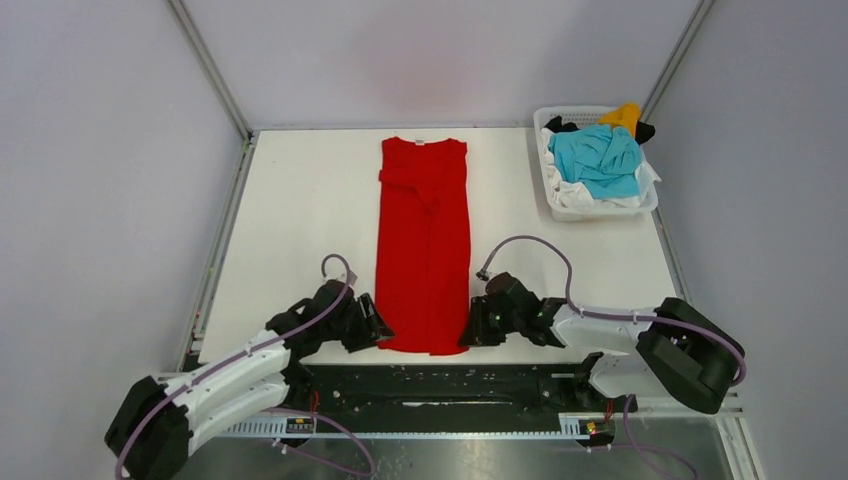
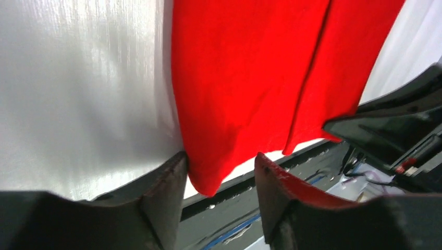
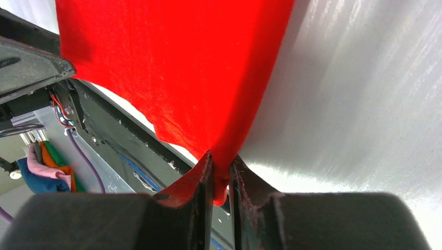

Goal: Fold and stack the t-shirts
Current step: Grab the bottom of the folded rectangular tshirt with both arms, then fold the folded rectangular tshirt in 1/3 of the way

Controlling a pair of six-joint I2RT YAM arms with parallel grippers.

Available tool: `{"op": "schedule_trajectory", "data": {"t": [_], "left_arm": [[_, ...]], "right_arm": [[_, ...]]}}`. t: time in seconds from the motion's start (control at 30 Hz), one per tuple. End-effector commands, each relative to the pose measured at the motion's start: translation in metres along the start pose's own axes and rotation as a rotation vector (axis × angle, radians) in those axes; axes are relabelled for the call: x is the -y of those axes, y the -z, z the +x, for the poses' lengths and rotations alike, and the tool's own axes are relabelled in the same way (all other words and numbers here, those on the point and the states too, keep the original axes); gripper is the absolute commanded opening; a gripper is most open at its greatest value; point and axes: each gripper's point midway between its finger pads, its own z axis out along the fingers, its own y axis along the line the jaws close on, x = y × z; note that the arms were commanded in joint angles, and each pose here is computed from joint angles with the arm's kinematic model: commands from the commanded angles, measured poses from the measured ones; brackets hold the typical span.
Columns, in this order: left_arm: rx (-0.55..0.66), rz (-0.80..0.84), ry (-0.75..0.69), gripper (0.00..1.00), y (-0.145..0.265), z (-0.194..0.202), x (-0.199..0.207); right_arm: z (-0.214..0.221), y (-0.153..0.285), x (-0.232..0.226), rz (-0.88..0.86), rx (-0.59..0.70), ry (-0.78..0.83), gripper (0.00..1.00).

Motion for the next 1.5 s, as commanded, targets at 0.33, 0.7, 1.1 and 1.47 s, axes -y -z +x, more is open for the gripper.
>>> {"op": "schedule_trajectory", "data": {"t": [0.33,0.7,1.1,1.47], "left_arm": [[-0.005,0.140,-0.051,0.00,0.007,-0.008,0.045],[0.075,0.225,-0.090,0.00,0.003,-0.099,0.125],[0.194,0.183,-0.028,0.00,-0.016,-0.235,0.144],[0.220,0.032,-0.004,0.00,-0.061,-0.296,0.121]], "right_arm": [[-0.004,0.023,-0.009,0.038,0.013,-0.011,0.04],[-0.100,0.049,-0.077,0.024,0.144,-0.017,0.05],[-0.229,0.053,-0.078,0.033,0.225,-0.171,0.06],[-0.300,0.023,-0.048,0.037,0.229,-0.259,0.12]]}}
